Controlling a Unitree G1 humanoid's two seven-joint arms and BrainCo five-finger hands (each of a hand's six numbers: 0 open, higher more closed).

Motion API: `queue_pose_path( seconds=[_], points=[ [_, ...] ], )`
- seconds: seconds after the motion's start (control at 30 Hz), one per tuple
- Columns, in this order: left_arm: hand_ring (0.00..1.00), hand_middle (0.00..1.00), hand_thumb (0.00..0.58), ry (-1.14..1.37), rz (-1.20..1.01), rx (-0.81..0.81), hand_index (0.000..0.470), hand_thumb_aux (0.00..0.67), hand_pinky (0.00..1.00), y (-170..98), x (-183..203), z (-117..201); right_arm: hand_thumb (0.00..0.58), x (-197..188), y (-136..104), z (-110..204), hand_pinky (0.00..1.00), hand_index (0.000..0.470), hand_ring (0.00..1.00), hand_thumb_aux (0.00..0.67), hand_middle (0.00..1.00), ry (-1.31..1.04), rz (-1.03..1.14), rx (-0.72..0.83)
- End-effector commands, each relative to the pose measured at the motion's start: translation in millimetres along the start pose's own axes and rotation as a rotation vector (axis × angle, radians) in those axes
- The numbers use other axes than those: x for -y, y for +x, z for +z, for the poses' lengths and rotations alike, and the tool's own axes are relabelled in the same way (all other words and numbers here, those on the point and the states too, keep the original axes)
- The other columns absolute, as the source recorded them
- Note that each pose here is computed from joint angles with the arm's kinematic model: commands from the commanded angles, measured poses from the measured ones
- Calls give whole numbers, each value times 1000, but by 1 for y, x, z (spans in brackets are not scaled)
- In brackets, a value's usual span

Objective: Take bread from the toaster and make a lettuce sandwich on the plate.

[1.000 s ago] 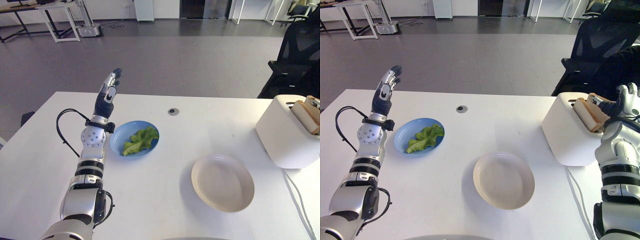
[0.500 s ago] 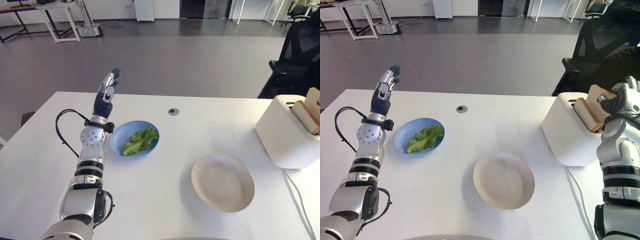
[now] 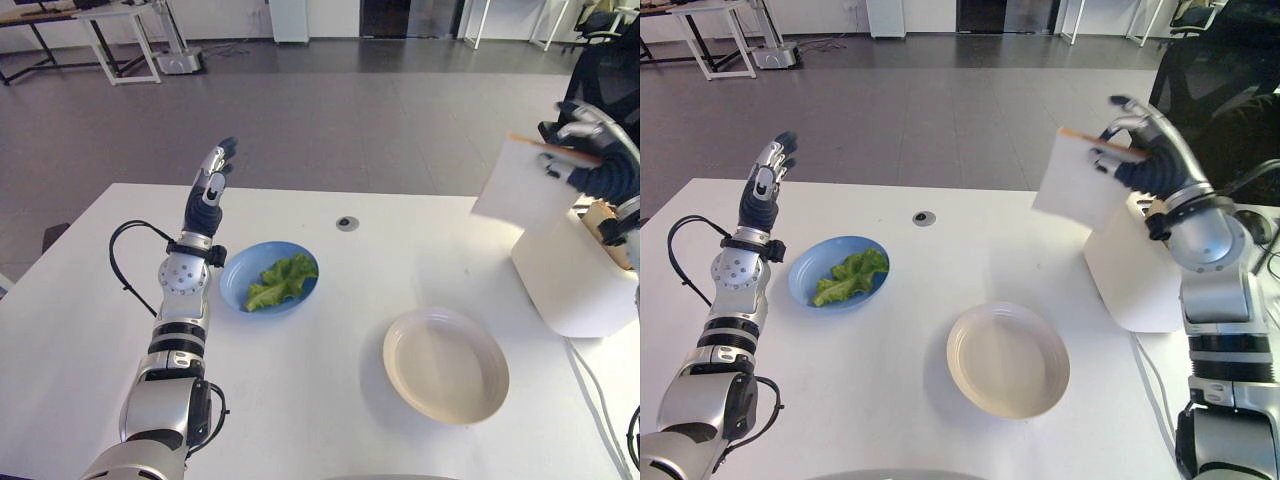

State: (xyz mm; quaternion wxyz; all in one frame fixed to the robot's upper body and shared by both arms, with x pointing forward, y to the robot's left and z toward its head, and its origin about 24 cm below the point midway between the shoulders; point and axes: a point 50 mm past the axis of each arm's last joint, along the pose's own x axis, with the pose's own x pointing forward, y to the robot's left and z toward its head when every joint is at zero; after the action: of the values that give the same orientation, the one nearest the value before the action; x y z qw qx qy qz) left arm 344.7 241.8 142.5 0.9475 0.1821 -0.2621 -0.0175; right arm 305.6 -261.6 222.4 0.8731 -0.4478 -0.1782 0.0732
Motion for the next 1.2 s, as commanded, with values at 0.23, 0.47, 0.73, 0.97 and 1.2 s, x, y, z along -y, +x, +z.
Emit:
queue_pose_path(
  seconds=[0.23,0.47,0.73,0.97,1.2],
  points=[
    [0,0,0,-14,-20,-3,0,0,0,-1,2,1,580,-62,-20,-13,0,470,0,670,0,224,486,-17],
    [0,0,0,-16,-28,-4,0,0,0,-1,2,1,580,-92,-40,-36,0,470,0,670,0,300,695,-115],
    [0,0,0,-14,-26,-17,0,0,0,-3,1,-1,580,-129,-41,-28,0,470,0,670,0,409,810,-57],
    [0,0,0,-7,-22,-16,0,0,0,-3,0,-1,580,-140,-50,-24,0,470,0,670,0,398,902,-30],
    [0,0,0,8,-23,-7,0,0,0,-3,-1,0,0,-129,-47,-31,0,0,0,0,0,319,838,-54]
  ],
)
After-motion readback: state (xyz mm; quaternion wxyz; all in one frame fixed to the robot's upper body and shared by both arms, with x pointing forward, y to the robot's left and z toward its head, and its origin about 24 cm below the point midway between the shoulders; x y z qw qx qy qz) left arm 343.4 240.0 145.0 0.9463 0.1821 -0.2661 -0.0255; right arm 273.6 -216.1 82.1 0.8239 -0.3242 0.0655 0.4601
